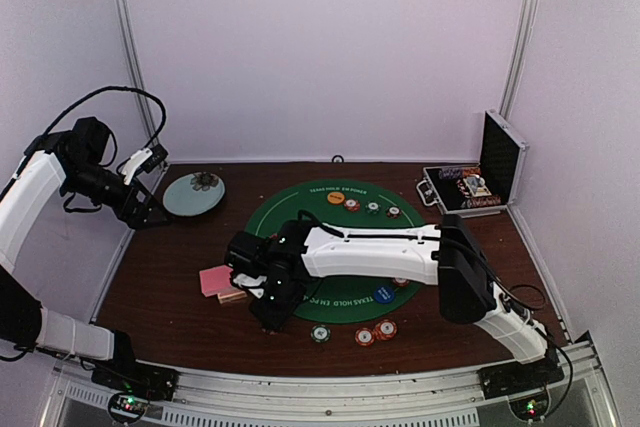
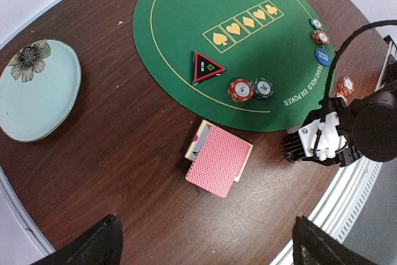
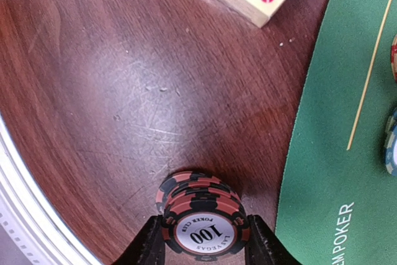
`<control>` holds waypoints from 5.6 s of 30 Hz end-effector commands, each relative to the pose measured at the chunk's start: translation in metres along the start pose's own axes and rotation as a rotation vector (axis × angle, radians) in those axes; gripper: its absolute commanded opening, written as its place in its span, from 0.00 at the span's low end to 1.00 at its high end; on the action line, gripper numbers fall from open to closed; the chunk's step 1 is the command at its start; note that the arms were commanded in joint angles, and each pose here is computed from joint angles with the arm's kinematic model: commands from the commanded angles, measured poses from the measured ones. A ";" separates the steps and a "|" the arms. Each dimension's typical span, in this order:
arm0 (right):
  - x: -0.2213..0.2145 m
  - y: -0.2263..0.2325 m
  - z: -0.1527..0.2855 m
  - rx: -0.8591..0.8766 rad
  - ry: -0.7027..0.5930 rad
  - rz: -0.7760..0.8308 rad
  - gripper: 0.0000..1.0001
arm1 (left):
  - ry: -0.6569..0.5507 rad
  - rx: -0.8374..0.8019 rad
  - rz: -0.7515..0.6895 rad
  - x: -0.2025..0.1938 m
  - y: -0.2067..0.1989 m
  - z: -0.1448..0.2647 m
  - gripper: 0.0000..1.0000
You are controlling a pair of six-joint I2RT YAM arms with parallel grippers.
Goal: Distribute texas hold em gaming equipment
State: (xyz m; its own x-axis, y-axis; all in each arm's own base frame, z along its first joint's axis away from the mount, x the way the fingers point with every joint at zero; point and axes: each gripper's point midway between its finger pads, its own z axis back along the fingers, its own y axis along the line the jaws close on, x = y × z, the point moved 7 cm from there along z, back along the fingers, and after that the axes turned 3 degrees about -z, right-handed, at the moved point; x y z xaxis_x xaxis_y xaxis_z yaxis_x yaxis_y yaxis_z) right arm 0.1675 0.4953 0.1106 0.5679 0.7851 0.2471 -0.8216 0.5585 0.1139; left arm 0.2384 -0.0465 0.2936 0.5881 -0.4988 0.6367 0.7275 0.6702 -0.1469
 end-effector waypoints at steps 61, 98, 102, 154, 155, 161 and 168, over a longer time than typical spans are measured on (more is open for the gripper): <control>0.013 -0.082 0.011 -0.099 -0.070 -0.286 0.38 | -0.032 0.034 -0.045 0.007 0.000 0.008 0.98; 0.001 -0.027 0.063 -0.023 -0.104 -0.148 0.78 | -0.044 0.038 -0.052 0.008 -0.003 0.011 0.98; 0.000 -0.013 0.046 0.015 -0.072 -0.123 0.80 | -0.048 0.036 -0.051 0.008 -0.004 0.012 0.98; -0.004 0.006 -0.012 0.021 0.037 -0.028 0.43 | -0.047 0.053 -0.063 0.012 -0.005 0.019 0.97; -0.003 0.007 -0.011 0.020 0.032 -0.026 0.41 | -0.048 0.053 -0.063 0.012 -0.005 0.019 0.98; 0.001 0.006 -0.001 0.005 0.003 -0.025 0.33 | -0.049 0.052 -0.064 0.012 -0.005 0.019 0.98; 0.005 0.006 0.018 -0.006 -0.032 -0.027 0.28 | -0.049 0.057 -0.066 0.012 -0.005 0.020 0.98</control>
State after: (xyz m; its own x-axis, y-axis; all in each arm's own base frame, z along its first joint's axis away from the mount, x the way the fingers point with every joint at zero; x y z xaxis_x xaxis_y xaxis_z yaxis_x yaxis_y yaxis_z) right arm 0.1635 0.4966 0.0979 0.5967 0.7746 0.2098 -0.8024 0.5806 0.1381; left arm 0.2357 -0.0459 0.3088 0.5520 -0.5060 0.6628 0.7338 0.6723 -0.0978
